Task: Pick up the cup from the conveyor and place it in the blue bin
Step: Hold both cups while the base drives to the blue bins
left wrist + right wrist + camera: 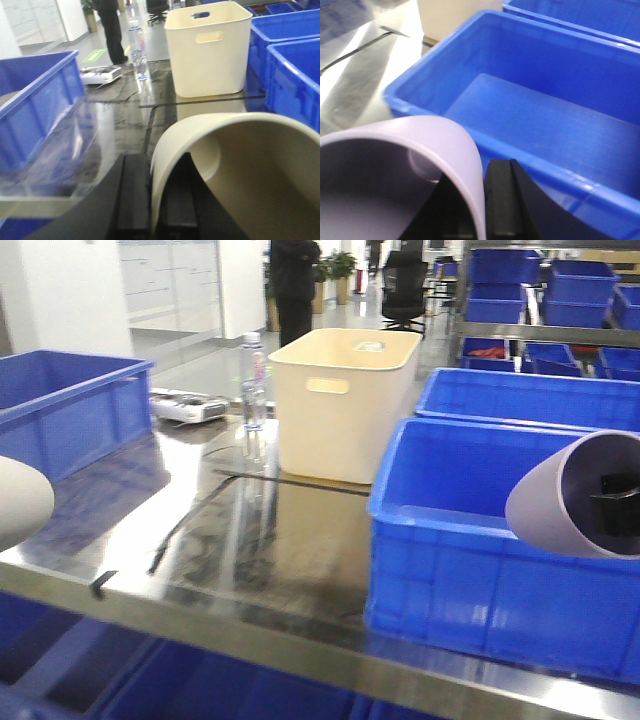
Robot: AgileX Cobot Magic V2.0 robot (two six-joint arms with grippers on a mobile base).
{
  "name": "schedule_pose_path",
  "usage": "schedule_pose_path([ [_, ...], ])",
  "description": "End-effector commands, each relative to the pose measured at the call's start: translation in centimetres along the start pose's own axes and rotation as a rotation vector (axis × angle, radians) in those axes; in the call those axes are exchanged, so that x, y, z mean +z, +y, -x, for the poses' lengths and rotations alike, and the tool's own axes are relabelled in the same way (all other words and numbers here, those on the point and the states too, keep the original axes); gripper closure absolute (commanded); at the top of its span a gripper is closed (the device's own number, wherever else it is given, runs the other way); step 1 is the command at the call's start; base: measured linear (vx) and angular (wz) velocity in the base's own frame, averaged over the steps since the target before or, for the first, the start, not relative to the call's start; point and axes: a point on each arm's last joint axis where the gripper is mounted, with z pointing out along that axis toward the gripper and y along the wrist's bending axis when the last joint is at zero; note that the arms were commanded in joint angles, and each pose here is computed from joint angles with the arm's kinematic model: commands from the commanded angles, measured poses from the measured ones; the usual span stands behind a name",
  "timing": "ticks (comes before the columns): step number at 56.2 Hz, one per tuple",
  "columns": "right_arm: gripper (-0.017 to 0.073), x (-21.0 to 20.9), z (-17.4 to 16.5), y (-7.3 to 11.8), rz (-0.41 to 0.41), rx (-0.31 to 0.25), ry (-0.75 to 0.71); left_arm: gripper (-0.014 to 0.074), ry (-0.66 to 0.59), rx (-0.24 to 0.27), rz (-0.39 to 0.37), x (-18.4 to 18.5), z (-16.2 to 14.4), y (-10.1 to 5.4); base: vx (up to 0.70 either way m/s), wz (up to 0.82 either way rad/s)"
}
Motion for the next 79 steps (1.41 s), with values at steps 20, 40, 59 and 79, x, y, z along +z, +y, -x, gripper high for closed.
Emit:
schedule_pose_path([
  [20, 0.0568, -1.26, 1.61, -0.16, -0.003, -0.01, -0.131, 0.06, -0.13, -0.011, 0.017, -0.63, 1.82, 0.17, 0.24, -0.34],
  [40, 0.0568, -1.26, 1.61, -0.16, -0.003, -0.01, -0.131, 0.06, -0.13, -0.011, 0.017, -0.63, 1.82, 0.17, 0.19, -0.27],
  [59, 0.0568, -1.26, 1.61, -0.16, -0.003, -0.01, -0.131, 0.06, -0.13, -0.011, 0.017, -0.63, 1.82, 0.17, 0.15, -0.22],
  [79, 0.0568, -1.26, 1.61, -0.16, -0.003, -0.01, -0.131, 0.06, -0.13, -0.011, 0.017, -0.63, 1.82, 0.17, 0.07, -0.09],
])
